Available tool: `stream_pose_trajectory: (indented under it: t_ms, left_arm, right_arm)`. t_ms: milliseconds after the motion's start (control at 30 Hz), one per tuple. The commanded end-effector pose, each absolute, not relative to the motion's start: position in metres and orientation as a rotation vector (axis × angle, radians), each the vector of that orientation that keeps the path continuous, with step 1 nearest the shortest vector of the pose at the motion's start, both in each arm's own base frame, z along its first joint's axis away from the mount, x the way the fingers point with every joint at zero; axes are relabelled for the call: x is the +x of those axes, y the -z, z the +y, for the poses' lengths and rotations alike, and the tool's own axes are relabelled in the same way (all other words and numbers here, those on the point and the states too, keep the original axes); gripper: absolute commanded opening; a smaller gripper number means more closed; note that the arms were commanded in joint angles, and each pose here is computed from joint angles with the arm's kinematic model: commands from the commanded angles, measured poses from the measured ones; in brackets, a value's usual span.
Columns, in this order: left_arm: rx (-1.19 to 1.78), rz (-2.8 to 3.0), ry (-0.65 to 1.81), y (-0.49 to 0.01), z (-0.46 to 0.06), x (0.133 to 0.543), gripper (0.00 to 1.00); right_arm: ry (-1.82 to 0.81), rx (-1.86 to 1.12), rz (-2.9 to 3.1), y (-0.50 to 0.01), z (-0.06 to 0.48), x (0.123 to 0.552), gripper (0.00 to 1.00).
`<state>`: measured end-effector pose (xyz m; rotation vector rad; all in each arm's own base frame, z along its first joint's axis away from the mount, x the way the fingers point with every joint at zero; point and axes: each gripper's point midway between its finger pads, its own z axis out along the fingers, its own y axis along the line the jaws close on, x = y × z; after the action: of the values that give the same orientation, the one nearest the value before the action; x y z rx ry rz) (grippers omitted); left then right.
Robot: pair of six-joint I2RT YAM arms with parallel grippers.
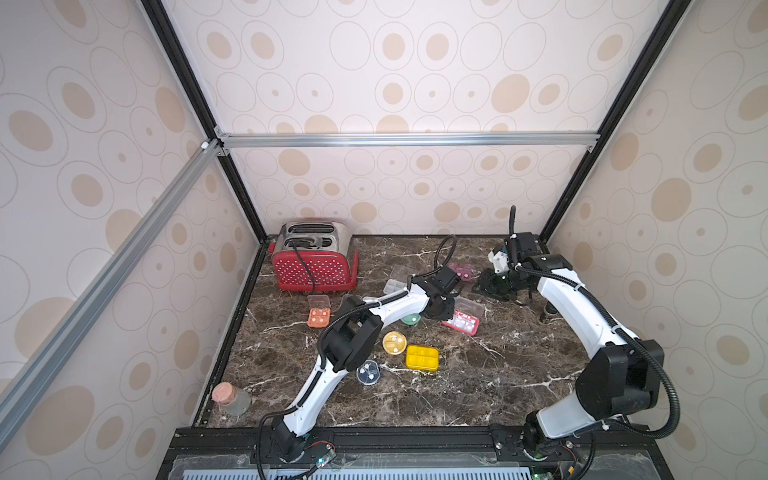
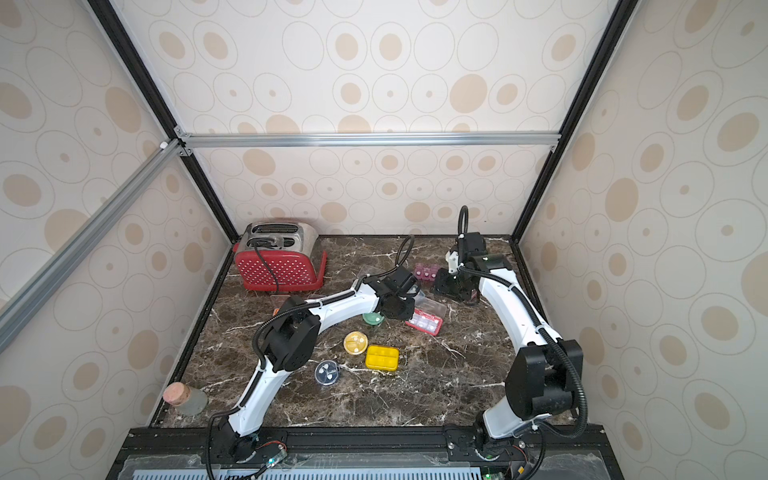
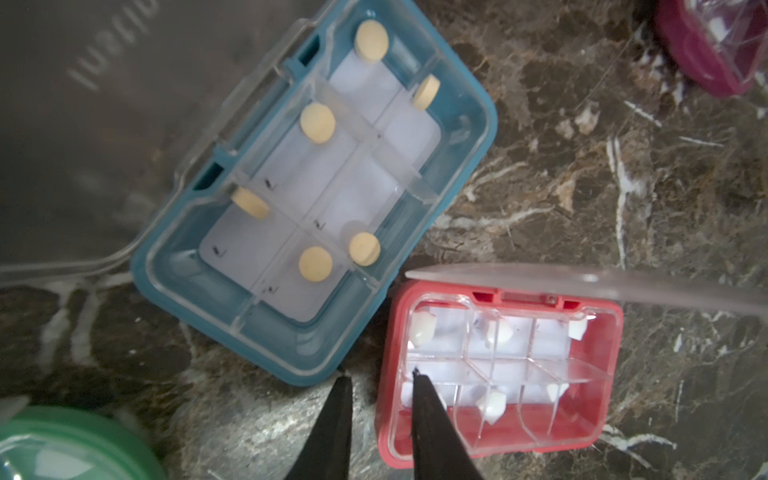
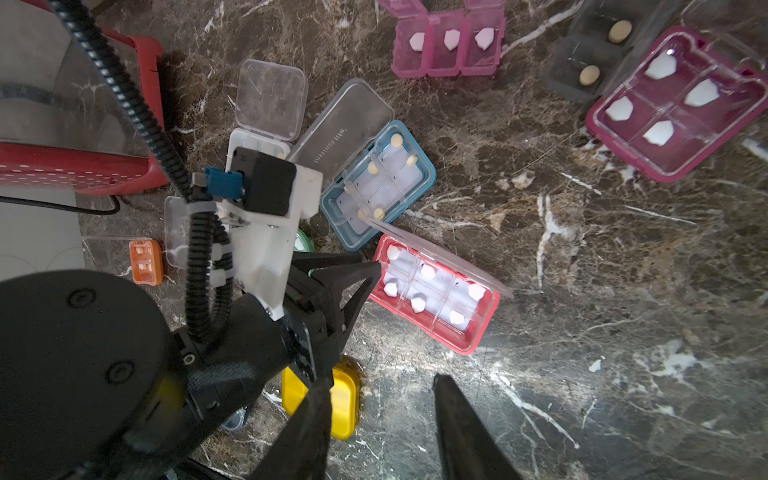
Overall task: Close pillboxes
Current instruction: Move the pillbox to the center of the board.
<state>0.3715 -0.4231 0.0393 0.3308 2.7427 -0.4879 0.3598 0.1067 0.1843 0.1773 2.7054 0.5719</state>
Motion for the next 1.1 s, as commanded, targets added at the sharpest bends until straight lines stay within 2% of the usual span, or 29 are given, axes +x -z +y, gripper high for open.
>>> stream_pose_trajectory:
  t_ms: [0, 600, 933, 1000, 1067]
  left_arm:
    - [0.357, 2.792, 0.437, -0.030, -0.414, 0.359, 0.25]
    - [0.359, 2.813, 0.432, -0.032, -0.403, 0.343, 0.19]
    - [0.366, 2.833, 0.395, -0.038, -0.377, 0.321, 0.16]
    - [0.350, 2.831, 0.404, -0.039, -0.373, 0.316, 0.18]
    - [0.336, 2.816, 0.430, -0.045, -0.372, 0.316, 0.27]
  right_arm:
    - [-0.578, 0.174, 2.700, -0.188, 0.107, 0.354, 0.43]
    - [-0.606, 0.158, 2.715, -0.181, 0.117, 0.355, 0.41]
    - [-0.589, 0.116, 2.787, -0.159, 0.129, 0.344, 0.39]
    - [-0.594, 0.111, 2.804, -0.152, 0.133, 0.339, 0.39]
    - [-0.594, 0.120, 2.820, -0.145, 0.134, 0.337, 0.40]
